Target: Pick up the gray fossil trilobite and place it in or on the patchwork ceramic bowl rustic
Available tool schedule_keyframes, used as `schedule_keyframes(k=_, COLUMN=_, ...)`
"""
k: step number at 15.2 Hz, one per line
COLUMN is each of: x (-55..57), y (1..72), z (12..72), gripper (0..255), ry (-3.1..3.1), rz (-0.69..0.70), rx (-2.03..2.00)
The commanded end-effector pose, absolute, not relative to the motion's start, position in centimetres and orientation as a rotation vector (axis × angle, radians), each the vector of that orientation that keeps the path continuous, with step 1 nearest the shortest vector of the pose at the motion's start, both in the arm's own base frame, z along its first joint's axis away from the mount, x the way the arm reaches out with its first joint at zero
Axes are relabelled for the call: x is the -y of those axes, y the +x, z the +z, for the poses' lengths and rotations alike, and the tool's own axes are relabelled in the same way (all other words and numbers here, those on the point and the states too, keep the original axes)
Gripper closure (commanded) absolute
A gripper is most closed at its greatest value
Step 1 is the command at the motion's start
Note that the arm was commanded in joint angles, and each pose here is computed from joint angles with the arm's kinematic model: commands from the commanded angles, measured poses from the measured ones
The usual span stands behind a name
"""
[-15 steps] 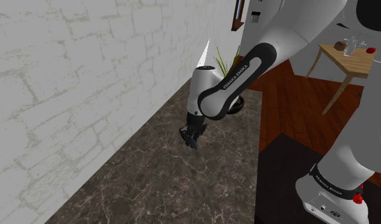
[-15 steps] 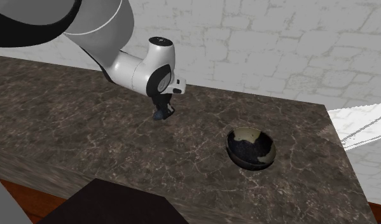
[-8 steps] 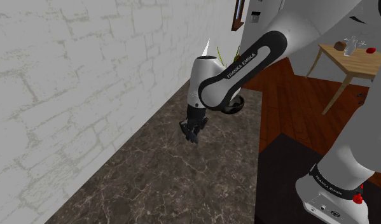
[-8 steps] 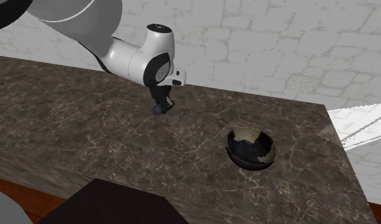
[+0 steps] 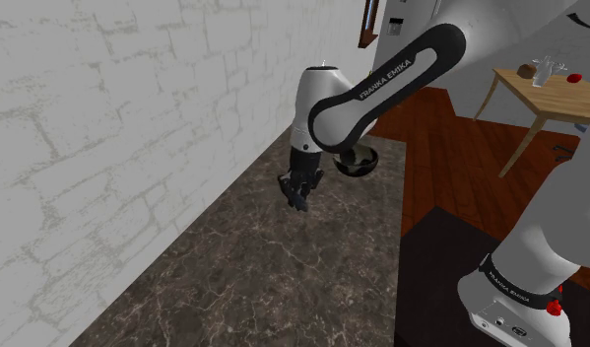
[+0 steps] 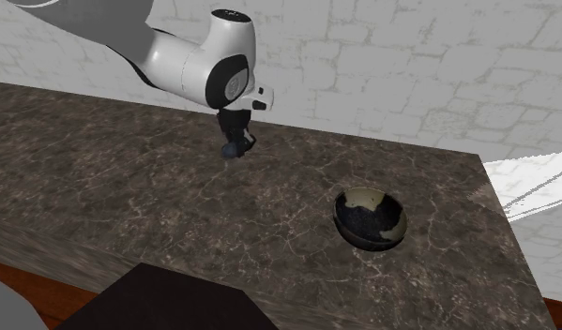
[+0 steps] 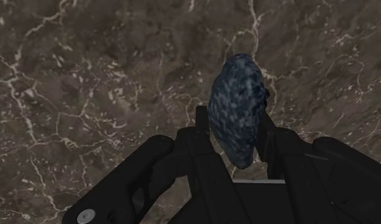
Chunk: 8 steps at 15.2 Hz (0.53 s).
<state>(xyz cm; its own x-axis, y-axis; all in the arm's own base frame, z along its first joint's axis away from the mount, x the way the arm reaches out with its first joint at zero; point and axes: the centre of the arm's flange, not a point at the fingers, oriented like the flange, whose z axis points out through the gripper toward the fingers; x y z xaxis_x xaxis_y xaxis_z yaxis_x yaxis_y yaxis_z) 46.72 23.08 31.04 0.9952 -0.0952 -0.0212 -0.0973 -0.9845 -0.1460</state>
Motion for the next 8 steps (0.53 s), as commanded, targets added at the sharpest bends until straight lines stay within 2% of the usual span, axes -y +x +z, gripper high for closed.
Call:
schedule_keyframes(k=1, x=-23.1, y=46.7, z=32.2, gripper=255, ry=-2.991, rz=0.022, rx=-0.145)
schedule_keyframes(k=8, x=-23.1, y=46.7, z=35.9, gripper=255, ry=-2.991, rz=0.022, rx=-0.145)
